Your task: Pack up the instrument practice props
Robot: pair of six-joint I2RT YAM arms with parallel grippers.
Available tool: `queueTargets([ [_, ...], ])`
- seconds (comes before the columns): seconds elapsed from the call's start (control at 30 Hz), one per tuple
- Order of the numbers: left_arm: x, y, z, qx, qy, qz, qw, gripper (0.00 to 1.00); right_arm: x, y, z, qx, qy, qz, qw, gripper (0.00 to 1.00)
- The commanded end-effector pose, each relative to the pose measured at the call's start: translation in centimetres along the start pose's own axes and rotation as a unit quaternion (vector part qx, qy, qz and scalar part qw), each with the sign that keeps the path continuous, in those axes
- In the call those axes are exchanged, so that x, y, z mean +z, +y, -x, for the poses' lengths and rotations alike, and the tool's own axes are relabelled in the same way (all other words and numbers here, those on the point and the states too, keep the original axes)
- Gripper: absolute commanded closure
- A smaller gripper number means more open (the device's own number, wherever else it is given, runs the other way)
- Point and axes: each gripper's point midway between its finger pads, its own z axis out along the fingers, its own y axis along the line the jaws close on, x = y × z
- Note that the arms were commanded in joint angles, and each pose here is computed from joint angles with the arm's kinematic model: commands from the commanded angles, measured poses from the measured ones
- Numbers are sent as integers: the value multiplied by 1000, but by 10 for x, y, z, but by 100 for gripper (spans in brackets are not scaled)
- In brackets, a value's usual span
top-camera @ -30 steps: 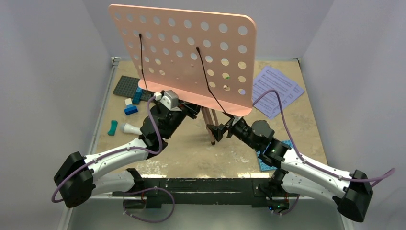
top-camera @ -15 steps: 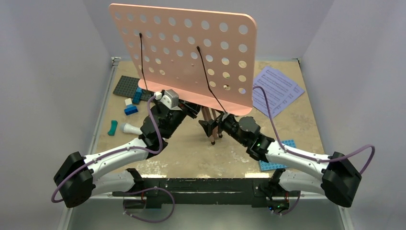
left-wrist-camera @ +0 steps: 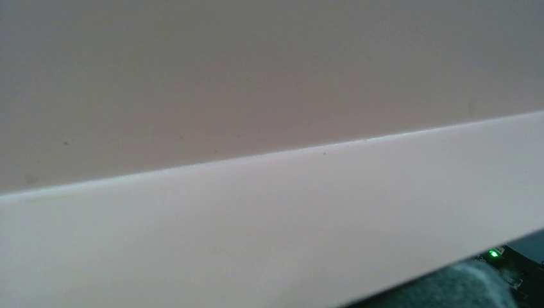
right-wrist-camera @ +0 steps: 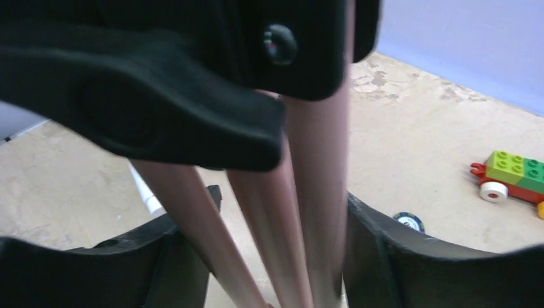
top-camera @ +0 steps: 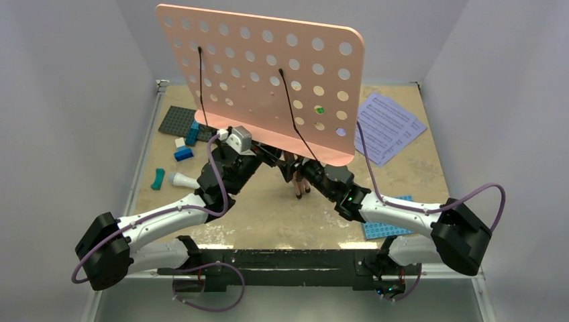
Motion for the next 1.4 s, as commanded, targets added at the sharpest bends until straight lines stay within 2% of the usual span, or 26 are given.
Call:
queueTargets([
  [0.0,3,-14,5,2,6,-29,1000,100,9,-6,44,-1,-66,-18,998,43],
  [0.2,5,-16,7,4,4,-32,999,100,11,-7,38,-21,-53,-20,998,78],
  [0.3,7,-17,8,6,5,-34,999,100,11,-7,36,-25,-39,-19,999,100],
  [0.43,9,-19,13,10,2,-38,999,100,12,-16,34,-10,-13,-51,999,100],
  [0.63,12,-22,23,15,-4,-44,999,100,3,-20,39,-12,-19,-59,998,100],
  [0.9,19,-29,44,27,-2,-51,998,100,-6,4,64,5,10,3,1000,100],
  [1.17,20,-32,69,23,-23,-47,998,100,-25,15,91,31,-4,34,999,100],
  [1.37,20,-30,79,11,-33,-31,999,100,-35,18,93,42,0,45,998,100],
])
